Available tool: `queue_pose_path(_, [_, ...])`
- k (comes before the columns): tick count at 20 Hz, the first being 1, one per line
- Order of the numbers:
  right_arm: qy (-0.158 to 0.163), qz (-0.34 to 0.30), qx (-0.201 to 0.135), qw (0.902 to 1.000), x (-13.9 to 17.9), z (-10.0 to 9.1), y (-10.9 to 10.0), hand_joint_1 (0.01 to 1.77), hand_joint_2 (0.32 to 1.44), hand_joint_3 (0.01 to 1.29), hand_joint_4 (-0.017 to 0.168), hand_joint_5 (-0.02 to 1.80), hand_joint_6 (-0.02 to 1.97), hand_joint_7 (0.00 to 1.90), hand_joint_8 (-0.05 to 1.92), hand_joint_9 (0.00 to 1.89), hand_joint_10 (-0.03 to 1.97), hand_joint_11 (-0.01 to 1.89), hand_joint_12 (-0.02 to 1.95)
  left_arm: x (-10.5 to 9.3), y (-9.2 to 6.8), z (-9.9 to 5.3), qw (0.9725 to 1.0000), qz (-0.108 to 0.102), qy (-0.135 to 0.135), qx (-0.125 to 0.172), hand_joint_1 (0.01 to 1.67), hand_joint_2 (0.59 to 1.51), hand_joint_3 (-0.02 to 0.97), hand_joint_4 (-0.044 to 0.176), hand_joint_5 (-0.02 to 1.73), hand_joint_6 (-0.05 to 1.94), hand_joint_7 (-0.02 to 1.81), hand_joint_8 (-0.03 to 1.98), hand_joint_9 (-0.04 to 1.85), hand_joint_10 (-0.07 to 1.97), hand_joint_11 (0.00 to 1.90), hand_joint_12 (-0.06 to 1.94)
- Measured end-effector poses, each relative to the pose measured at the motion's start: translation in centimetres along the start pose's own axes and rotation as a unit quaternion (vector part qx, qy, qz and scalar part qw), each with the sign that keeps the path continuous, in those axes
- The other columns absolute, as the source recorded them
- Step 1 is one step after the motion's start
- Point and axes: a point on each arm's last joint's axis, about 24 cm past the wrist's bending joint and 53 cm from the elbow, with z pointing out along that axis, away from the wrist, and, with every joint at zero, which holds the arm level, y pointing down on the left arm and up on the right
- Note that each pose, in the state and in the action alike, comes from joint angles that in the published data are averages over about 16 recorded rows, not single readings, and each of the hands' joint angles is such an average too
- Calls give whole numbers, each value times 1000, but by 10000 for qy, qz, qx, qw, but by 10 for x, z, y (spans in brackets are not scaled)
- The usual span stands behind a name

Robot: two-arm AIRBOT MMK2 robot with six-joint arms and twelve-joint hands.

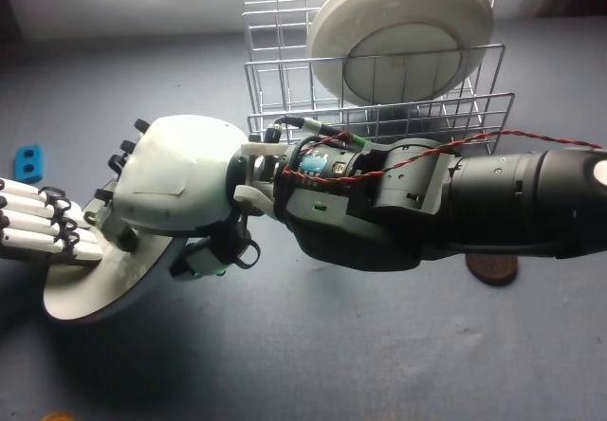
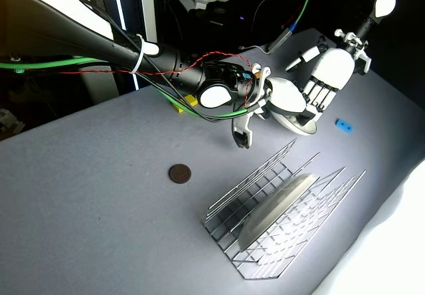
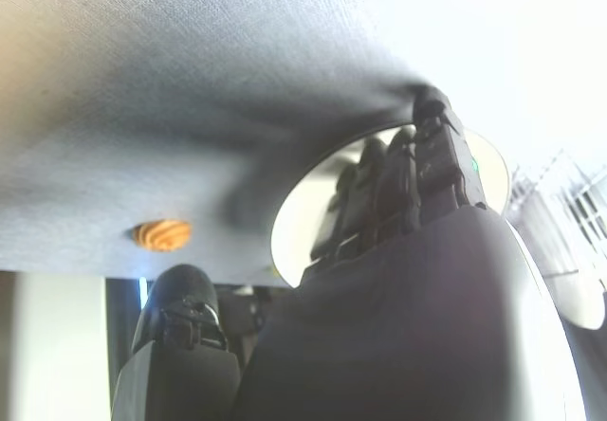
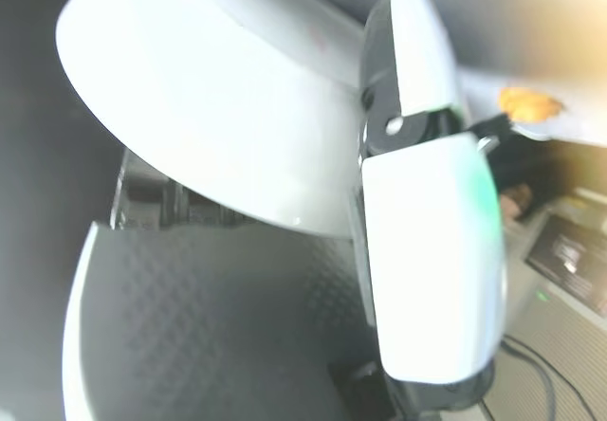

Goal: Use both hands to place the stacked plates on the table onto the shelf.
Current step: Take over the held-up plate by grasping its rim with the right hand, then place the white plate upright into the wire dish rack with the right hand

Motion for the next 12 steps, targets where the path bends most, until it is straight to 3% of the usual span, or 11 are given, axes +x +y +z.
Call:
queue_pose_path(3, [-57,-5,-14,10000,-2,1,0,1138,972,11,1,735,461,813,373,890,237,650,1143,-5,0,0,10000,36,-34,2,14,1151,17,-9,-16,-40,-2,-14,-24,-52,23,13])
queue_pose_path(6, [-107,-2,-36,9999,-5,-1,1,1148,941,11,-1,826,574,917,471,1004,400,806,1110,-14,-2,-1,9999,74,-108,10,13,1152,17,-7,-16,-34,2,-15,-17,-52,22,10])
queue_pose_path(12, [-71,38,-60,9999,-6,-10,4,1186,900,11,-5,872,652,983,548,1048,723,897,1105,-47,-6,-6,9988,153,-453,47,14,1151,17,-3,-10,-15,11,-15,-1,-52,19,7])
